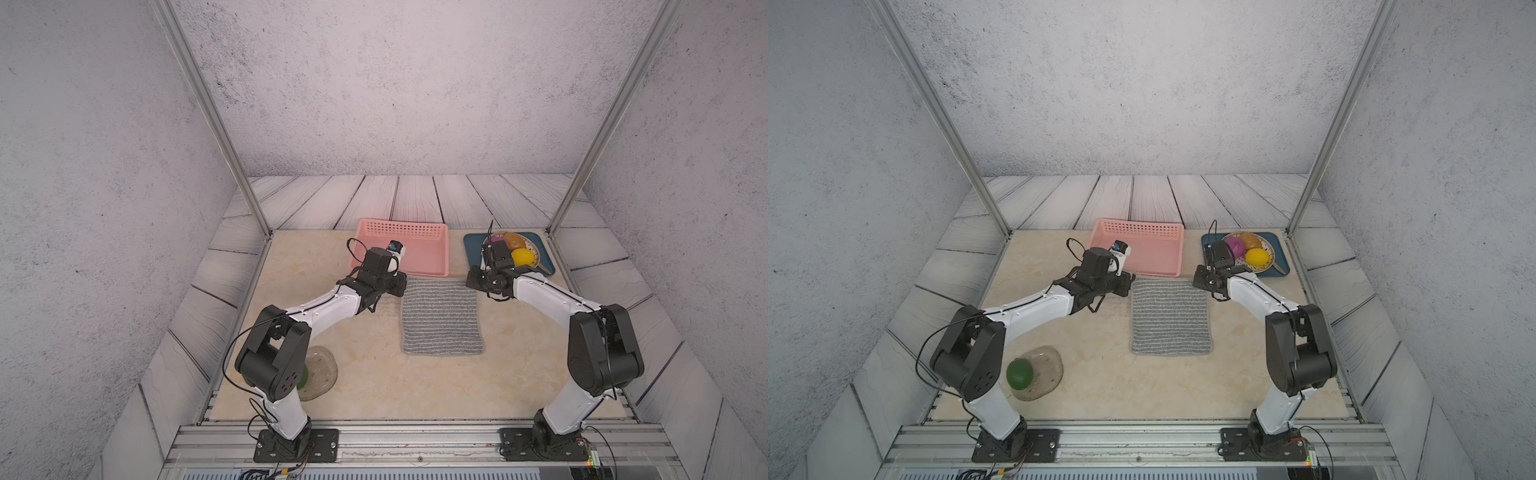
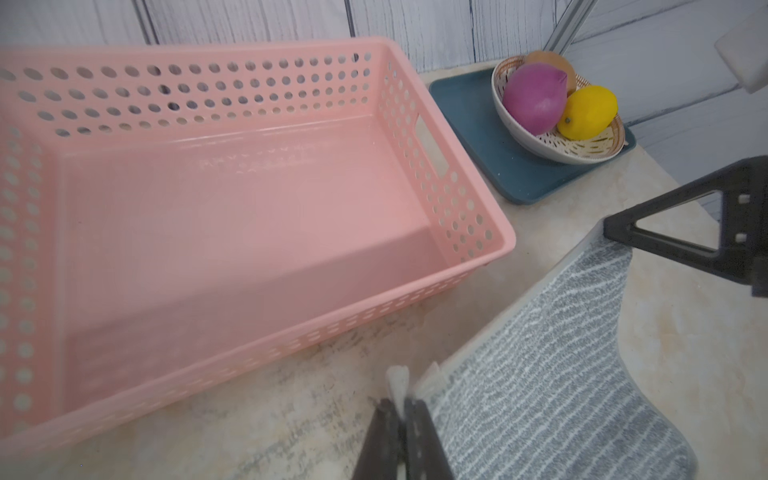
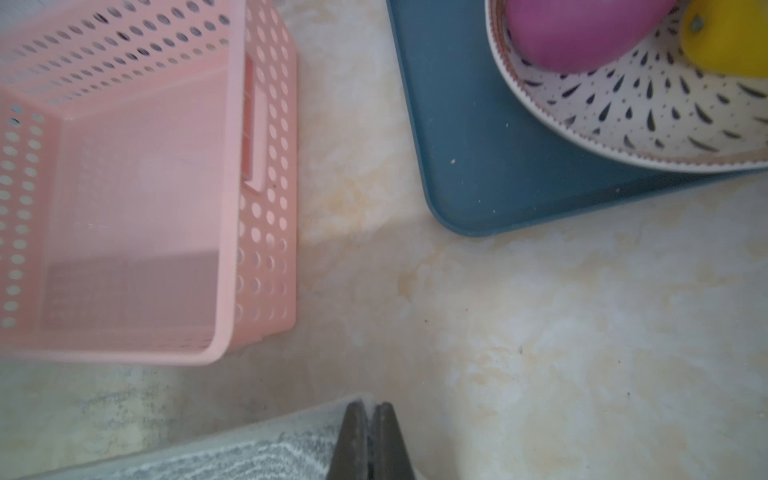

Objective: Fold the square dishcloth
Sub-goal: Fold the cleaning item at the center of the board.

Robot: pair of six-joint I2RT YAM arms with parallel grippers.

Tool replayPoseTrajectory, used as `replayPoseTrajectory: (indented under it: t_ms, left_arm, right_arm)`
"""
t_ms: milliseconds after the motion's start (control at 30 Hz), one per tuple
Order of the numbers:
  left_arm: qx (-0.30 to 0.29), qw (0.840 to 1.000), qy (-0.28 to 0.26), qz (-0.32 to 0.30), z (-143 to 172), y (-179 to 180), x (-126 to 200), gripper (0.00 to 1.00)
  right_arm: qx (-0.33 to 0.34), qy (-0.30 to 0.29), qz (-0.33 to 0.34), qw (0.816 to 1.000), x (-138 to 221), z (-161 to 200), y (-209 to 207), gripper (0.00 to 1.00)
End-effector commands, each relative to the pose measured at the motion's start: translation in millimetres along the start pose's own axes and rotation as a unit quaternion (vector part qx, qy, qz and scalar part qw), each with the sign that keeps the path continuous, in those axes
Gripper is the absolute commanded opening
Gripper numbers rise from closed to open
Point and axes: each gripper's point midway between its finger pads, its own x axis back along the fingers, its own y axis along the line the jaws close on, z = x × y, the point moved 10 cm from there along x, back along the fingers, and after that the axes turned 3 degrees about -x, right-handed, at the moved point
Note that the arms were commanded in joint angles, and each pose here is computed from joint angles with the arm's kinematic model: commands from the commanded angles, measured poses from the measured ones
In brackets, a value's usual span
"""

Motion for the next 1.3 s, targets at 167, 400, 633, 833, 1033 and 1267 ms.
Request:
replayPoseTrajectory:
  t_ms: [167,400,633,833,1033,1267]
  left_arm:
    - [-0.003,1.000,-0.009,0.017,-3.4,8.1,-8.5,0.00]
    - [-0.007,0.999,-0.003,0.048,15.3,5.5,-11.9,0.00]
    - [0.004,0.997,0.010,0.079,32.9,-0.2,-3.5,0.00]
    - [0.027,0.996,0.026,0.084,55.2,-2.1,4.5,0.00]
    - [0.037,0.995,0.042,0.087,71.3,-5.0,10.3,0.00]
    - [0.041,0.994,0.054,0.091,82.3,-9.7,15.2,0.00]
  right_arm:
    - [0.002,0.010,0.018,1.000,-9.5,0.4,-3.2,0.00]
    - [-0.002,0.027,0.008,1.000,-13.2,12.9,-7.2,0.00]
    - [-0.010,0.036,0.000,0.999,-5.5,28.3,-14.0,0.00]
    - [-0.022,0.049,-0.010,0.998,0.0,43.0,-20.7,0.00]
    - [-0.033,0.066,-0.014,0.997,2.7,58.9,-27.4,0.00]
    - [-0.041,0.077,-0.016,0.996,5.8,71.2,-33.0,0.00]
